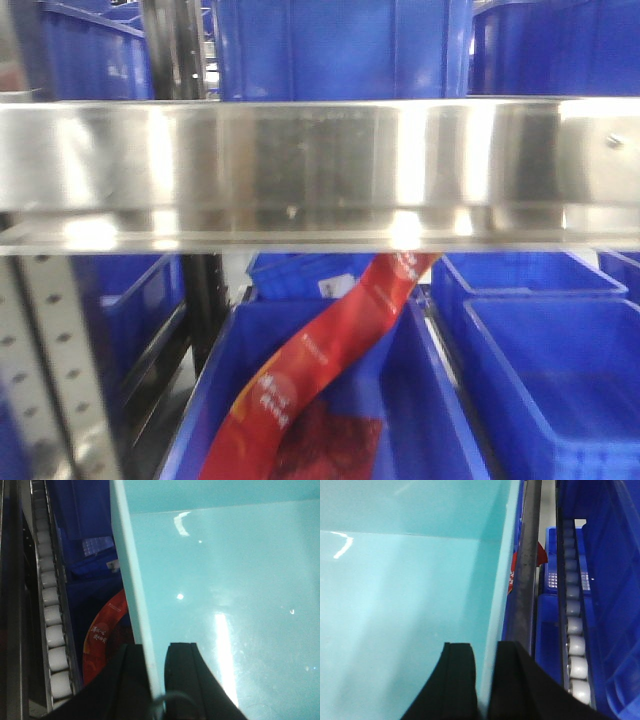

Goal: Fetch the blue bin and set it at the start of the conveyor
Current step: 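Hold the light-blue bin in both grippers while the base drives away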

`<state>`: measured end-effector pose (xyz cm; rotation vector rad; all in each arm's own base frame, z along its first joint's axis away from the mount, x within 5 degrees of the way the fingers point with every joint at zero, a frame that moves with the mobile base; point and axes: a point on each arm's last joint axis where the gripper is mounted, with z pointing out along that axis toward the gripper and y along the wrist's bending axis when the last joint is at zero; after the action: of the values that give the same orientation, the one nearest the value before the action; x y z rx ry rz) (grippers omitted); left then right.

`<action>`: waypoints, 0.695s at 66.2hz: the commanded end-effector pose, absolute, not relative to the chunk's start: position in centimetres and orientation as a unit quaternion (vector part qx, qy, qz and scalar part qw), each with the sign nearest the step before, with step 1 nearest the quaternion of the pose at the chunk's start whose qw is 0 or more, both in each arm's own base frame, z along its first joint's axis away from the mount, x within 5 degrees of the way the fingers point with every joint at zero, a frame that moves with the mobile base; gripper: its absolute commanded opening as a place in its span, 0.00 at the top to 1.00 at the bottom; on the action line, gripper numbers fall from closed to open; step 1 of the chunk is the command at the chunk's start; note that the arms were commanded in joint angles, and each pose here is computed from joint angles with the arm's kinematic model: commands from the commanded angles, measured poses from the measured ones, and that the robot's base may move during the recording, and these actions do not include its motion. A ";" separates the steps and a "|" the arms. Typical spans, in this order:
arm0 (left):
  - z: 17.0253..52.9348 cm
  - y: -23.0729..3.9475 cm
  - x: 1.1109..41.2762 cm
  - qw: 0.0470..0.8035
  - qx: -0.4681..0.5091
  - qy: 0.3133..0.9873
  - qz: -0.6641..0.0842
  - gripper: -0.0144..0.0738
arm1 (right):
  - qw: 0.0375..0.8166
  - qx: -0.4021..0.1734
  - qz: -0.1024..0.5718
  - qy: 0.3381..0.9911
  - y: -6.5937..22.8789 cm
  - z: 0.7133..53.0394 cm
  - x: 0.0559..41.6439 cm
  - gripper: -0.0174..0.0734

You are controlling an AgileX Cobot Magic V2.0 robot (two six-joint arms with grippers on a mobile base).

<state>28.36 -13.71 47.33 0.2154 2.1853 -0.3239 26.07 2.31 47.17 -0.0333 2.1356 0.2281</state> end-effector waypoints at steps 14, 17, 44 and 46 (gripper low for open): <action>49.7 -13.9 28.5 0.539 0.095 0.822 -0.154 0.96 | 0.521 -0.018 0.081 0.850 2.0 48.3 26.0 0.97; 49.8 -13.9 28.6 0.544 0.095 0.819 -0.156 0.96 | 0.523 -0.018 0.081 0.849 2.0 48.4 26.0 0.97; 50.6 -14.1 28.8 0.576 0.095 0.794 -0.169 0.96 | 0.537 -0.016 0.080 0.839 2.0 48.7 26.1 0.97; 50.6 -14.1 28.8 0.577 0.095 0.793 -0.170 0.96 | 0.537 -0.016 0.080 0.839 2.0 48.7 26.1 0.97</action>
<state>29.22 -14.07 49.02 0.2152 1.9705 -0.3604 26.48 2.17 47.85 -0.0239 2.0485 0.2120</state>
